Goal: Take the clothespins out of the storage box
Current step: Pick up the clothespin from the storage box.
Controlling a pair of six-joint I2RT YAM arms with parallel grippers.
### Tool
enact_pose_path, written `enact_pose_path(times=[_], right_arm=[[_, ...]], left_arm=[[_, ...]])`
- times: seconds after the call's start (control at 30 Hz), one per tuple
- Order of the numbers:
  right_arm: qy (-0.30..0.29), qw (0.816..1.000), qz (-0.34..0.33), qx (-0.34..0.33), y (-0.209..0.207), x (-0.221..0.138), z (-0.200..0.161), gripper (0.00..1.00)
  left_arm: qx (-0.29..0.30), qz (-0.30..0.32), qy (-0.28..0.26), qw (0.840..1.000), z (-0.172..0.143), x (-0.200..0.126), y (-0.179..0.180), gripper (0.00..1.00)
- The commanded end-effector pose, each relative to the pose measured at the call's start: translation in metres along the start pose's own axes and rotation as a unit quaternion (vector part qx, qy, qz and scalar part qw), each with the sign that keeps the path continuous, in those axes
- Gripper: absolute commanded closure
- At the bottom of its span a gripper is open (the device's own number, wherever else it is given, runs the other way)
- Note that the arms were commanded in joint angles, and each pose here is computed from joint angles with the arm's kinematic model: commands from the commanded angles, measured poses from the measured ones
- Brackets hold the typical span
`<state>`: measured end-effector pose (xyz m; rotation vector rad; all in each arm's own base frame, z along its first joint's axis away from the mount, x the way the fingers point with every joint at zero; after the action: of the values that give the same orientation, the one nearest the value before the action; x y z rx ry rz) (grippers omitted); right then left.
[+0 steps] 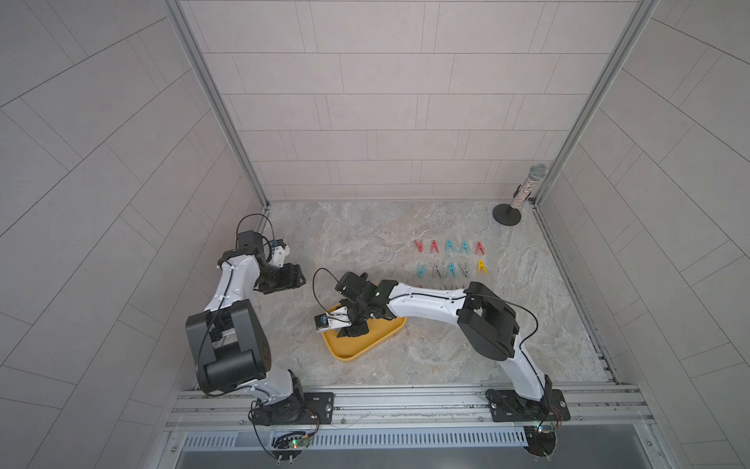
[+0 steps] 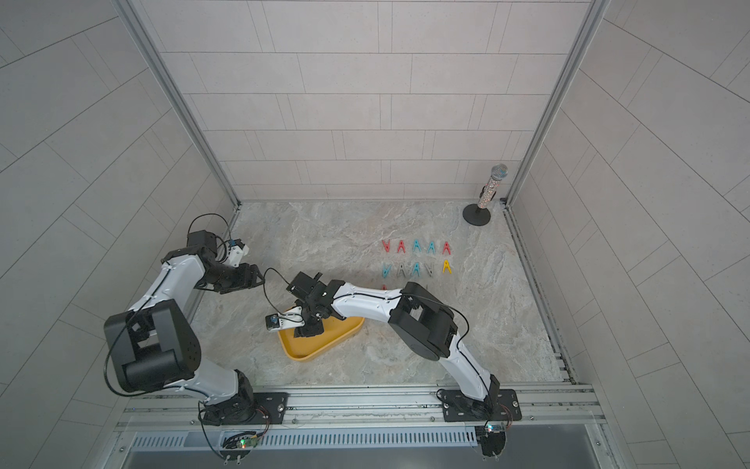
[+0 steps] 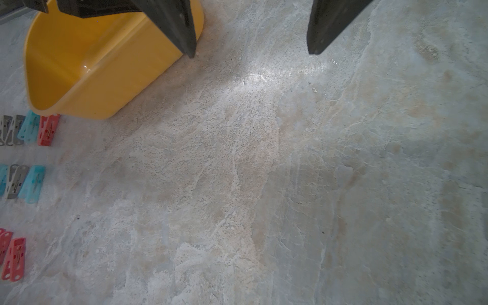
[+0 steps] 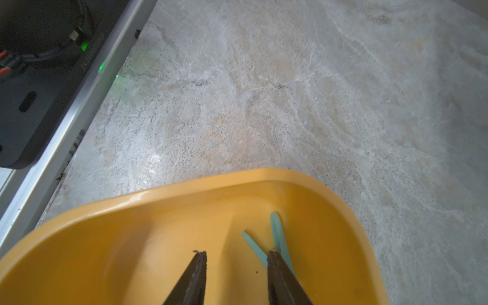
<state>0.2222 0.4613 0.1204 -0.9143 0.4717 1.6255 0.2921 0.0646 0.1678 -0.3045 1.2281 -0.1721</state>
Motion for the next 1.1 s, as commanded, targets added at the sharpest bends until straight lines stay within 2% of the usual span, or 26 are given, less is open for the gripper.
enact_pose_path(times=[0.0, 0.57, 0.67, 0.73, 1.07], right_arm=[[-0.005, 1.000, 0.005, -0.011, -0.001, 0.008, 0.004, 0.59], [0.017, 1.000, 0.001, -0.013, -0.006, 0.034, -0.008, 0.63], [0.025, 1.000, 0.002, -0.007, -0.005, 0.038, -0.014, 0.66], [0.032, 0.999, -0.008, 0.001, -0.008, 0.040, -0.016, 0.74], [0.052, 0.998, -0.039, 0.015, -0.009, 0.034, -0.024, 0.77]], left_arm=[[-0.007, -0.008, 0.003, 1.000, -0.002, 0.000, 0.000, 0.26], [-0.011, -0.013, 0.003, 1.000, -0.002, -0.001, 0.000, 0.26], [-0.010, -0.014, 0.003, 1.000, -0.002, -0.001, 0.000, 0.26], [-0.010, -0.014, 0.003, 1.000, -0.002, -0.001, 0.000, 0.26], [-0.011, -0.015, 0.001, 1.000, -0.002, -0.002, 0.000, 0.26]])
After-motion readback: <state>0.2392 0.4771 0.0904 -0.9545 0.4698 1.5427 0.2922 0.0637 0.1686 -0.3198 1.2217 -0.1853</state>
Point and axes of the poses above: each gripper's point midway between its finger pads, its own x axis out along the fingers, its own y axis along the line the jaws close on, z = x × y, the point moved 7 cm from there along -x, back along the fingers
